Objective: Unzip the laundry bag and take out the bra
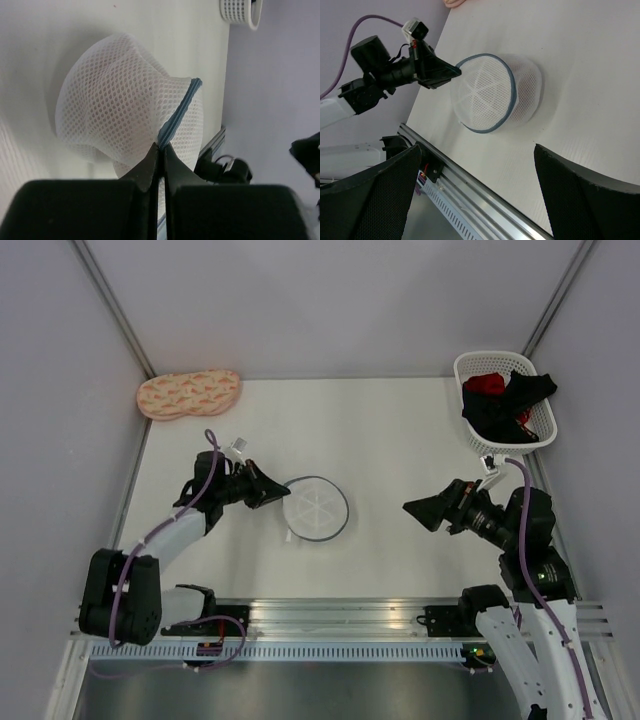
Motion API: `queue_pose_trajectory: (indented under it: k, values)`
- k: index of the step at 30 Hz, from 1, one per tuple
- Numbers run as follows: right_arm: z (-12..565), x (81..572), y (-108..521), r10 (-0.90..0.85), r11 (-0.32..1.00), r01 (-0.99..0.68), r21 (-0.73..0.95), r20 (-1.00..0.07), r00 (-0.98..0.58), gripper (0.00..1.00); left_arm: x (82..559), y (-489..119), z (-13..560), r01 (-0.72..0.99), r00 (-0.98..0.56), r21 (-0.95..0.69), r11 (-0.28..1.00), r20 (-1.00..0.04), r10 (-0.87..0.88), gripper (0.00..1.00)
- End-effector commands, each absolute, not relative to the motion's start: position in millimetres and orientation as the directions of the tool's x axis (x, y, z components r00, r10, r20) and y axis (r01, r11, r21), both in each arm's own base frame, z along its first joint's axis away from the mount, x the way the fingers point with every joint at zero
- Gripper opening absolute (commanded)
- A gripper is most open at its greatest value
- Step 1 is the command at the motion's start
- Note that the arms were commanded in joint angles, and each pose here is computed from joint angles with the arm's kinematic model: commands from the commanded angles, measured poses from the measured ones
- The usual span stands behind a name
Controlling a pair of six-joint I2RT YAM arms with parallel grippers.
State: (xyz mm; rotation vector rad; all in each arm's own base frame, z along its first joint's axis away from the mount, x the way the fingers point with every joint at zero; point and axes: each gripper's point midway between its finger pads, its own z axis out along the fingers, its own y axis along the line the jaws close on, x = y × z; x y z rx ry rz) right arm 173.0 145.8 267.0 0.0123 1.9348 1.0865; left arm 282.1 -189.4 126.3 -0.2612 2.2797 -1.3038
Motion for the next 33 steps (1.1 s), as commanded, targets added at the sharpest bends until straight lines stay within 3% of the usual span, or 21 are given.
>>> queue_pose_trajectory:
  k: [1, 8, 14, 22, 25, 33]
  values:
    - [264, 181, 144, 0.387, 0.642, -0.365, 0.675, -0.696, -0.605, 0.98, 309, -175, 168, -0.127, -0.636, -0.908, 0.4, -0.235, -0.735, 0.02]
    - [251, 206, 146, 0.328, 0.681, -0.328, 0.655, -0.673, -0.663, 0.98, 279, -170, 168, -0.361, -0.41, -0.919, 0.16, 0.003, -0.912, 0.02]
    - [249, 235, 179, 0.225, 0.719, -0.364, 0.591, -0.695, -0.683, 0.98, 268, -187, 129, -0.549, -0.36, -0.829, 0.102, 0.125, -0.925, 0.02]
    - [235, 225, 253, 0.09, 0.753, -0.432, 0.496, -0.729, -0.679, 0.98, 279, -200, 125, -0.612, -0.281, -0.791, 0.018, 0.196, -0.94, 0.02]
    - [221, 207, 283, 0.039, 0.74, -0.462, 0.488, -0.718, -0.695, 0.93, 283, -206, 129, -0.621, -0.267, -0.784, -0.002, 0.214, -0.94, 0.02]
    - [197, 176, 344, 0.06, 0.745, -0.468, 0.476, -0.746, -0.663, 0.89, 281, -221, 126, -0.659, -0.262, -0.751, -0.029, 0.266, -0.928, 0.02]
